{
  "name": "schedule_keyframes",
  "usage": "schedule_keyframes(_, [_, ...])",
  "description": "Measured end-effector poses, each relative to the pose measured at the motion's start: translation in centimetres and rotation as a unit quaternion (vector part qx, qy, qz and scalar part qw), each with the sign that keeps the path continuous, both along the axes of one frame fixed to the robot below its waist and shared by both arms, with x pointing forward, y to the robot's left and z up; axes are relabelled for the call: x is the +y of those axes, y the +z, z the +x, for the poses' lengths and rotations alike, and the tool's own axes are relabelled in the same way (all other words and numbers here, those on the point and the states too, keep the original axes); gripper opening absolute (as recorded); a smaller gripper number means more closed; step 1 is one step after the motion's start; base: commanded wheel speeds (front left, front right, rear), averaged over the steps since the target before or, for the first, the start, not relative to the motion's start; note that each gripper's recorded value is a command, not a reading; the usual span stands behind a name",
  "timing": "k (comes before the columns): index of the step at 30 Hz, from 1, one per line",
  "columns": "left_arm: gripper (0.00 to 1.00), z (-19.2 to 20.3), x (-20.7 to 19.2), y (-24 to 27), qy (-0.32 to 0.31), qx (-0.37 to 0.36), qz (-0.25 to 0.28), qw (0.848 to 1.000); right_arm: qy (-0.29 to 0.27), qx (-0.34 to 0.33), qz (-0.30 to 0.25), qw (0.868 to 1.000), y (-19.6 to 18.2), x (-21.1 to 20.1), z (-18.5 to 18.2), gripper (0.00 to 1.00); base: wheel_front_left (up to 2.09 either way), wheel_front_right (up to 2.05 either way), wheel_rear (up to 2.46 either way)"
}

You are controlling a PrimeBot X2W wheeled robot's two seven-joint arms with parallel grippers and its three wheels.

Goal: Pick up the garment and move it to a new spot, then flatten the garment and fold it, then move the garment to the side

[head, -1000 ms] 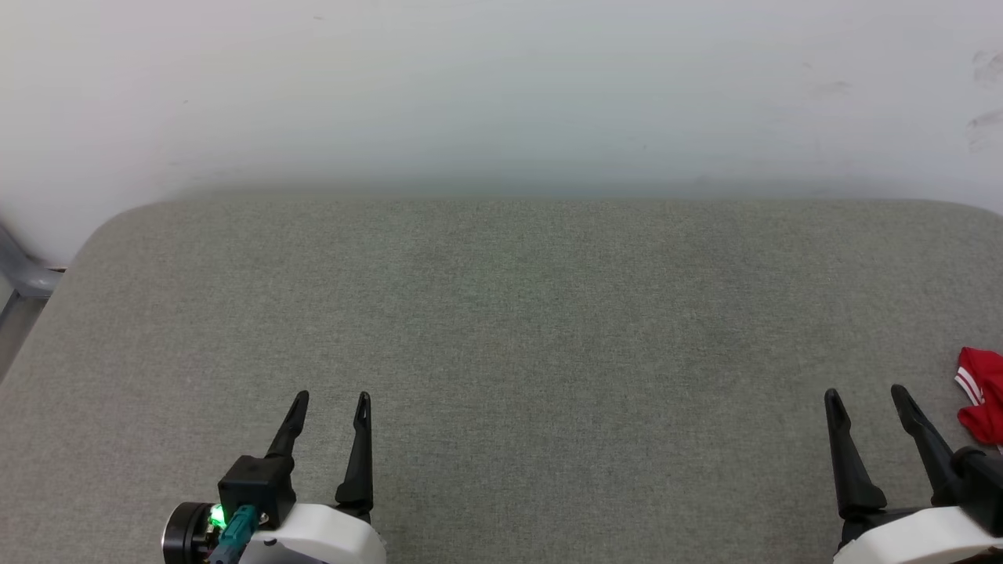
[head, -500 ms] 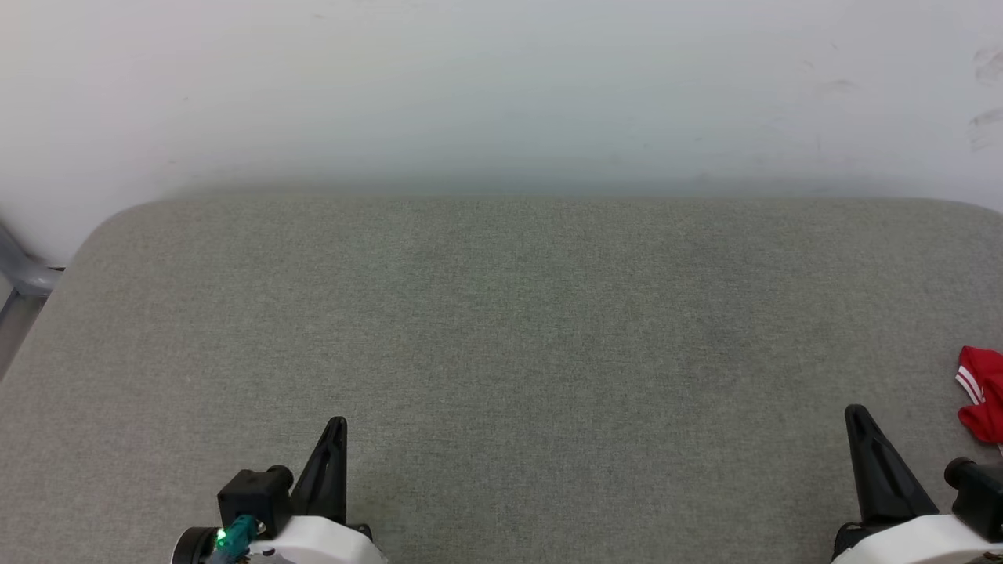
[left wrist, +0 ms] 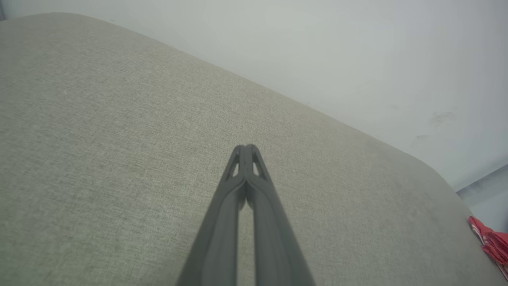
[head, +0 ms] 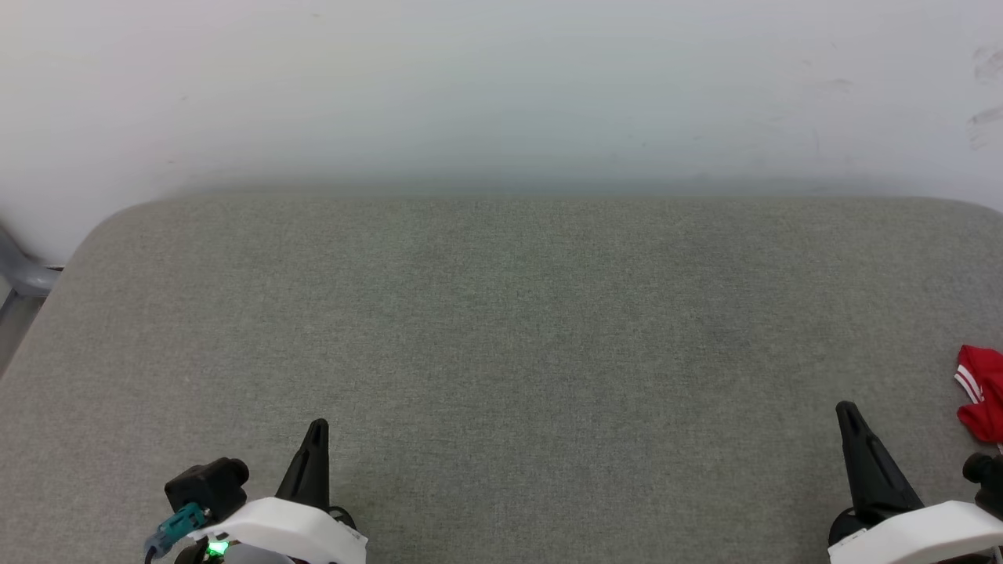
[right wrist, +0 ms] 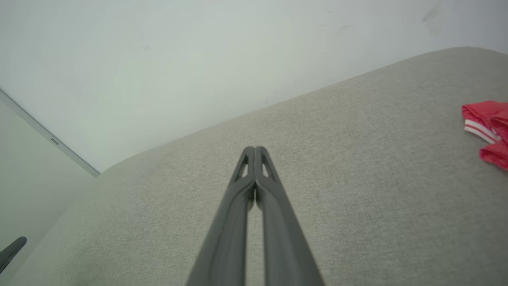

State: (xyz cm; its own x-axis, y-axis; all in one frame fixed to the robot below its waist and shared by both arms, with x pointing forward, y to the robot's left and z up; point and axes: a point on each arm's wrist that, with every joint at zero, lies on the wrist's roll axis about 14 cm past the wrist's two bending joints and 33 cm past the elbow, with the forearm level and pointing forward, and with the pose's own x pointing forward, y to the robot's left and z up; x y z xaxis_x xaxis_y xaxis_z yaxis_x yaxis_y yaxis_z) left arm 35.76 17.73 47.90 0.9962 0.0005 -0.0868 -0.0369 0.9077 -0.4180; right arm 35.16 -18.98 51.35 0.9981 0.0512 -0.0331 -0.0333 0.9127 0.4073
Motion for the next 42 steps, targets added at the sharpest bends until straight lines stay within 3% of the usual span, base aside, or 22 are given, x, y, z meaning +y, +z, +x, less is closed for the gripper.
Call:
schedule_keyframes(20, [0.0,0.8,0.9,-0.1,0.023,0.018,-0.152,0.988,-0.007,0.004,0.156,0.988,-0.3,-0.1,1.0,0.0,0.0,0.0,0.0])
schedule_keyframes(42, [0.0,1.5,1.3,0.3,0.031,0.017,-0.287,0.957,-0.015,0.009,0.29,0.957,-0.7,-0.3,1.9,0.0,0.0,0.0,0.0])
